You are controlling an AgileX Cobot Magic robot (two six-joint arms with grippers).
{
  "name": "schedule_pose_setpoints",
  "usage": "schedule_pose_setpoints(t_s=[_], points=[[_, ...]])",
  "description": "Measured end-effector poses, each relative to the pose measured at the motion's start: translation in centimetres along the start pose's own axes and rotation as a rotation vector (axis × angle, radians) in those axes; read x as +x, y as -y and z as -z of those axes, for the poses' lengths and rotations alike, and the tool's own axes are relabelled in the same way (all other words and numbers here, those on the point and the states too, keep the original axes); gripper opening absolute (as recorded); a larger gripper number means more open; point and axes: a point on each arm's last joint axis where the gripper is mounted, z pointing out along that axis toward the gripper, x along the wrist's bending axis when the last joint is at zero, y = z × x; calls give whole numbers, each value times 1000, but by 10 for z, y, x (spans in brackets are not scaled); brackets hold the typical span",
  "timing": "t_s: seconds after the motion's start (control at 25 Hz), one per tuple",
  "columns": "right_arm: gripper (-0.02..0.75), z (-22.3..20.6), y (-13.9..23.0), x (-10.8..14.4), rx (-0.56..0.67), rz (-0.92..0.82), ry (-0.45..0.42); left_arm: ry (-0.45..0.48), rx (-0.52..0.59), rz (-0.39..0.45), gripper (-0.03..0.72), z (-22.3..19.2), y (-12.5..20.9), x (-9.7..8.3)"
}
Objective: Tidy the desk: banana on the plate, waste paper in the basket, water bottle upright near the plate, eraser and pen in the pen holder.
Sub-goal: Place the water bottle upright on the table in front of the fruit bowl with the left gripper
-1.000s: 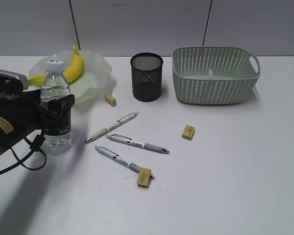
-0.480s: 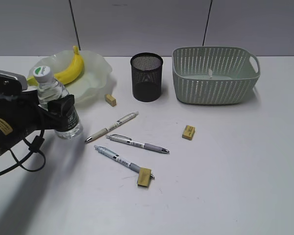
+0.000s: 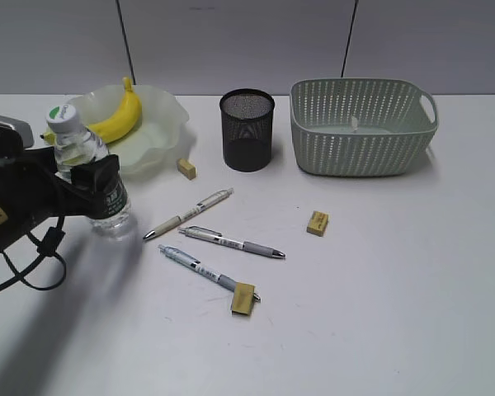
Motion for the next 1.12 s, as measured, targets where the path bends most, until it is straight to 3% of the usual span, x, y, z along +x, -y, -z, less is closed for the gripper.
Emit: schedule_pose_setpoints(t_s=[0.12,0.76,1.12], points=[[267,0,0,0,0,0,0,1,-23,-2,541,2,-7,0],[267,0,0,0,0,0,0,26,128,-26,543,5,0,-3],[266,0,0,0,0,0,0,27,79,-26,635,5,-8,-3]])
